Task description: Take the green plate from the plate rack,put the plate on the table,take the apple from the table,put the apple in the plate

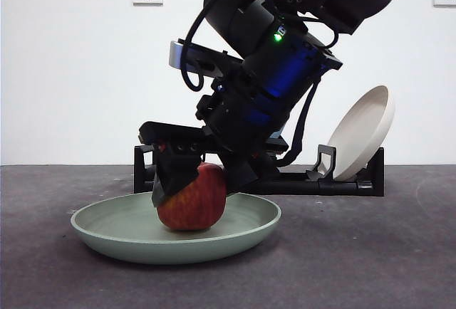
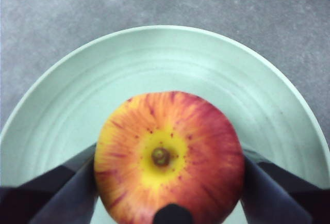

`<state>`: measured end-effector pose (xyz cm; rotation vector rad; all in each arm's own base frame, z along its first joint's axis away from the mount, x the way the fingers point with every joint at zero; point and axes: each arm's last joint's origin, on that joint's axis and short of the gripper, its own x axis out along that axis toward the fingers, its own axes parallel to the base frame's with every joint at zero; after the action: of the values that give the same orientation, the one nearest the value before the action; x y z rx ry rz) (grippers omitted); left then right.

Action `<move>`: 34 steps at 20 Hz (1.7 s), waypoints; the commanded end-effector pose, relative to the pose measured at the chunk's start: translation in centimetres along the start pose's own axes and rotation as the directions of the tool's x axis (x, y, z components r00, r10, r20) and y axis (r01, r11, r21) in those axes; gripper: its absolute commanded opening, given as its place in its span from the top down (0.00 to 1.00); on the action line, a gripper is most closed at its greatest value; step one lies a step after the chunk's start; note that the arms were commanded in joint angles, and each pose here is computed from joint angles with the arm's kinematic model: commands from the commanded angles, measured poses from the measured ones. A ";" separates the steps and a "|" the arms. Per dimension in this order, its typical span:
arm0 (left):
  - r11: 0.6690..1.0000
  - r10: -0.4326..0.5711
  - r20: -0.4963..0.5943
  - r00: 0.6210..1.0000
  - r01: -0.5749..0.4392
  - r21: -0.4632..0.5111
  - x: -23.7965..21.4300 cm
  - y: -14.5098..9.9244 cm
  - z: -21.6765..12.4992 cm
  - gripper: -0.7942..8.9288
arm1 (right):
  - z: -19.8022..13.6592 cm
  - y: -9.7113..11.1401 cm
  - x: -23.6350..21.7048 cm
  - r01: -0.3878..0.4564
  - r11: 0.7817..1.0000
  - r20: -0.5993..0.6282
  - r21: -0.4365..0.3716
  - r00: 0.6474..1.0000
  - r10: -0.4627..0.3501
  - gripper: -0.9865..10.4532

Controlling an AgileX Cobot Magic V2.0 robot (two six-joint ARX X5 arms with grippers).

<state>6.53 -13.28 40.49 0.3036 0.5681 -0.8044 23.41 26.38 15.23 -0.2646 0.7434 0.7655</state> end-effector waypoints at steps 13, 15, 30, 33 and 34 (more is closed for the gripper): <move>1.000 -0.001 -0.002 1.000 0.001 -0.006 0.1 0.0 -0.1 0.66 | 1.4 0.3 -3.4 -0.009 1.000 0.031 -0.021 0.999 0.010 0.36; 1.000 -0.001 -0.002 1.000 0.000 -0.005 0.1 0.0 -0.1 0.66 | 2.1 0.3 -6.1 -0.011 1.000 0.046 -0.020 0.999 0.011 0.36; 0.998 -0.058 -0.113 0.992 0.061 0.017 0.0 -0.1 -1.1 0.67 | -4.5 0.2 -27.5 -0.233 0.971 -0.166 0.060 0.957 0.240 0.51; 0.997 -0.063 -0.163 0.985 0.068 0.026 0.0 0.0 -1.6 0.77 | -5.1 0.1 -28.0 -0.230 0.971 -0.185 0.064 0.954 0.238 0.62; 0.997 -0.060 -0.177 0.982 0.066 0.029 -0.1 0.0 -1.7 0.84 | -5.2 0.1 -28.2 -0.229 0.971 -0.187 0.064 0.953 0.237 0.71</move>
<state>5.91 -12.46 39.29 0.3944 0.7235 -0.8542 7.01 9.02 31.24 -0.2212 0.9782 0.9576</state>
